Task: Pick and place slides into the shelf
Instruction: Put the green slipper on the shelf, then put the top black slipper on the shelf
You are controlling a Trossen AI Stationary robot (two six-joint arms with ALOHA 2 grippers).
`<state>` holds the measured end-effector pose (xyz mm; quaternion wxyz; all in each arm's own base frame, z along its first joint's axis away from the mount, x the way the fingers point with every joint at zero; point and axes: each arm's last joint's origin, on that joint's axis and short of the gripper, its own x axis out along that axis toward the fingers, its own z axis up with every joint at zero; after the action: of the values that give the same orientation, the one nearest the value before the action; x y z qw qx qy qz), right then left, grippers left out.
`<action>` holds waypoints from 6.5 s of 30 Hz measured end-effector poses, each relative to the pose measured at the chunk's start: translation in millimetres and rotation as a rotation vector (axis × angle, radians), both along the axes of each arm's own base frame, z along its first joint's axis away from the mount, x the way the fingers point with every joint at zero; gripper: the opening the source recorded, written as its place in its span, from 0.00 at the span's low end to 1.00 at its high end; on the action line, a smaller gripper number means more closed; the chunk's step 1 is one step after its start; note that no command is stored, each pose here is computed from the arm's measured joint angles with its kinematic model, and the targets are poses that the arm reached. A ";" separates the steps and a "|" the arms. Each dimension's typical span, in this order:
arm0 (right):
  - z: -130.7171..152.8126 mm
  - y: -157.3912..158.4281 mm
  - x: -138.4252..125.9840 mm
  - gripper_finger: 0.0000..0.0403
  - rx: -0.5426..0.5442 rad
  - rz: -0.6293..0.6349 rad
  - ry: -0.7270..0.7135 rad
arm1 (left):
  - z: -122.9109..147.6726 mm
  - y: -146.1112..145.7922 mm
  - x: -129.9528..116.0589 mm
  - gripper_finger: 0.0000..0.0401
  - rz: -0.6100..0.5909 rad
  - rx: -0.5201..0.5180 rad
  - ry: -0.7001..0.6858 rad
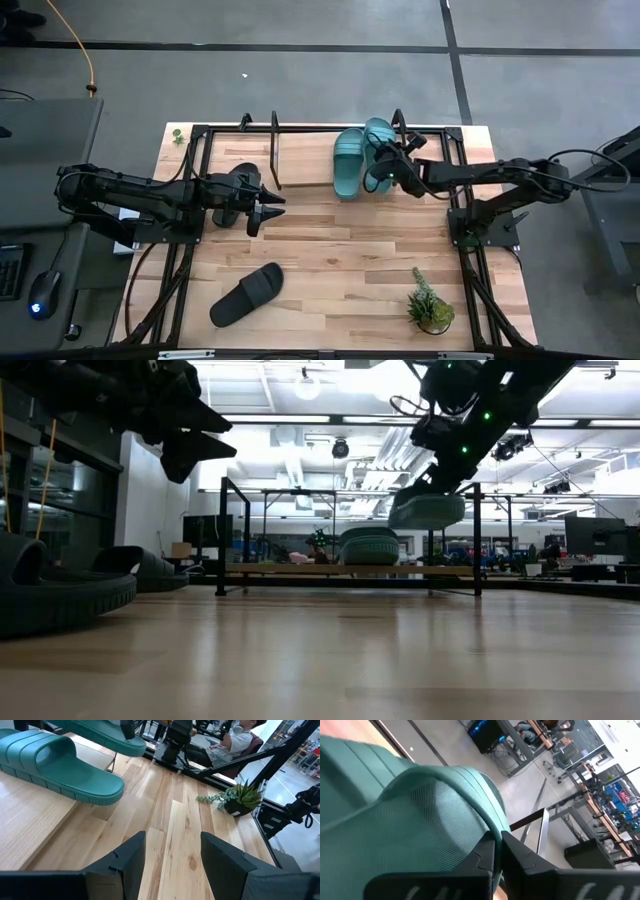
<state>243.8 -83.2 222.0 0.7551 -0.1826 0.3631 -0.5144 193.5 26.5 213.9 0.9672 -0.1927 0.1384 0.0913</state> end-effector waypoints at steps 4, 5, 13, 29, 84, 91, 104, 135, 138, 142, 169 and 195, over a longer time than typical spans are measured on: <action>-10.8 -6.3 3.5 0.00 0.014 -0.016 0.040 | 0.0 0.0 0.0 0.44 0.000 0.000 0.000; -14.2 -7.9 5.0 0.00 0.017 -0.020 0.049 | 0.1 0.0 0.0 0.44 0.000 0.000 -0.001; -35.7 -19.4 14.0 0.00 0.038 -0.044 0.091 | 0.2 0.0 0.1 0.44 0.000 0.000 -0.002; -38.7 -20.9 14.6 0.00 0.027 -0.052 0.118 | 0.2 0.0 0.1 0.44 -0.001 0.003 -0.002; 0.0 13.0 44.3 0.48 0.109 0.084 0.004 | -2.2 -0.3 -0.8 0.44 -0.006 -0.010 0.024; 4.1 40.7 57.5 0.48 0.465 0.311 -0.189 | -3.6 -2.7 -1.1 0.44 -0.067 -0.077 0.034; 3.7 82.3 64.3 0.48 0.775 0.519 -0.277 | -4.3 -4.4 -1.3 0.44 -0.106 -0.138 0.038; 16.2 118.7 73.8 0.48 0.763 0.864 -0.300 | 1.1 -27.0 -2.6 0.44 -0.237 0.081 0.247; 16.2 118.8 73.8 0.48 0.763 0.865 -0.300 | 8.1 -32.5 -6.4 0.44 -0.172 0.165 0.372; 16.0 118.8 73.7 0.48 0.773 0.854 -0.307 | 9.2 -41.2 -14.8 0.44 -0.070 0.299 0.504; 12.7 118.5 71.3 0.48 0.814 0.807 -0.295 | -9.0 -37.3 -38.9 0.44 0.291 0.499 0.789; 12.4 118.6 71.1 0.48 0.815 0.808 -0.291 | -31.0 7.8 -56.7 0.44 0.845 -0.237 0.757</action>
<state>314.9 35.4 234.5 0.9424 0.0710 0.3258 -0.0249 136.8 34.3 182.9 0.7018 -0.2922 0.3949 0.5158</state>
